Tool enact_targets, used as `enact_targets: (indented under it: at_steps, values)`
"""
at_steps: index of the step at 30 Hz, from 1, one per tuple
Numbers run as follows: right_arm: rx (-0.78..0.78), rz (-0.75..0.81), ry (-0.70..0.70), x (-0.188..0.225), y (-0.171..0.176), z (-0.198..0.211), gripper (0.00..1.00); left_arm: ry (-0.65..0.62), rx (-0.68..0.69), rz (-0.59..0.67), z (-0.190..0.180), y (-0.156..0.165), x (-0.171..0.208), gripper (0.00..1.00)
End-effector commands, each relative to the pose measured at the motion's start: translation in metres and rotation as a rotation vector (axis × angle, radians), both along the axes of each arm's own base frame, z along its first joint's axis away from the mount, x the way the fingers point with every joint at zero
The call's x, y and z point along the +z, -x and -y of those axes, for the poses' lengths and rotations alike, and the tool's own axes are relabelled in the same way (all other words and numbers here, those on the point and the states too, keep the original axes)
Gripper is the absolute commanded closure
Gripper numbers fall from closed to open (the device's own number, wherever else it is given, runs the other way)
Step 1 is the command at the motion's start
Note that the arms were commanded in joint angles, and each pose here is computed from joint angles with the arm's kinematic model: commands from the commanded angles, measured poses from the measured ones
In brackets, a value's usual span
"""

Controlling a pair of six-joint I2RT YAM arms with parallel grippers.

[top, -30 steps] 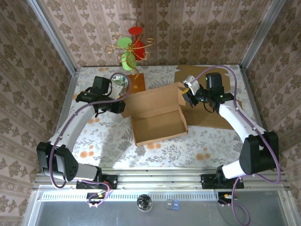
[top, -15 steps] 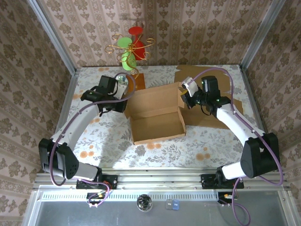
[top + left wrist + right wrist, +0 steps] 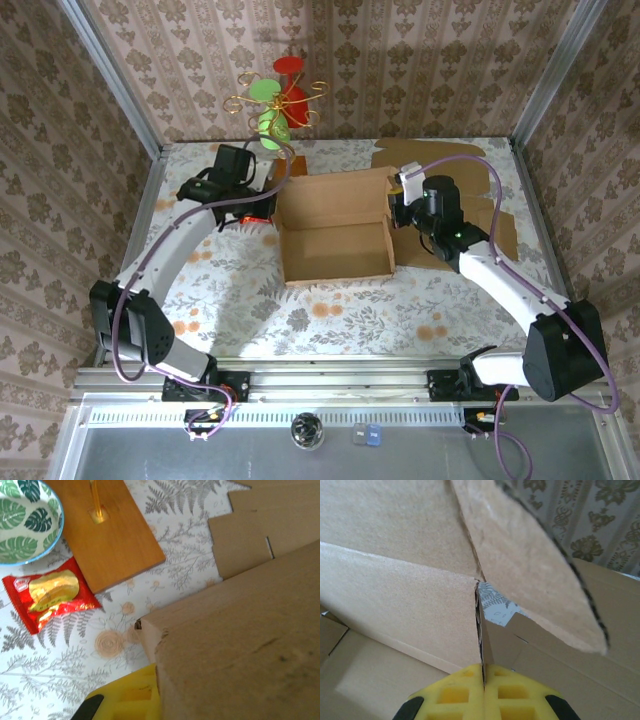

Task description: Fold the paper box

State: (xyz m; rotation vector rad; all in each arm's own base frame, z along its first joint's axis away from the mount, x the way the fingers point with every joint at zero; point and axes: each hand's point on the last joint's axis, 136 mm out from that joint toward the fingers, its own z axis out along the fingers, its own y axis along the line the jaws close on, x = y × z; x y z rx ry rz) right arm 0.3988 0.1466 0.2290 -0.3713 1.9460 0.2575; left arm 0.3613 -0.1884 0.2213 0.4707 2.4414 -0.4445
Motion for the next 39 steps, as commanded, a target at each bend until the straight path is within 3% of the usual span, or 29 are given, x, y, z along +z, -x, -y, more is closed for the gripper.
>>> enact_targets:
  at_steps: [1,12,39]
  values:
    - [-0.078,0.111,-0.092,0.024,-0.007,0.005,1.00,0.119,-0.028,0.090,0.023,-0.018,0.028,1.00]
    - [-0.135,0.143,-0.194,0.004,-0.020,0.000,1.00,0.210,-0.053,0.238,0.050,-0.033,0.021,1.00]
    - [-0.174,0.038,-0.194,-0.069,0.011,-0.008,1.00,0.258,-0.080,0.240,0.051,0.010,-0.044,1.00]
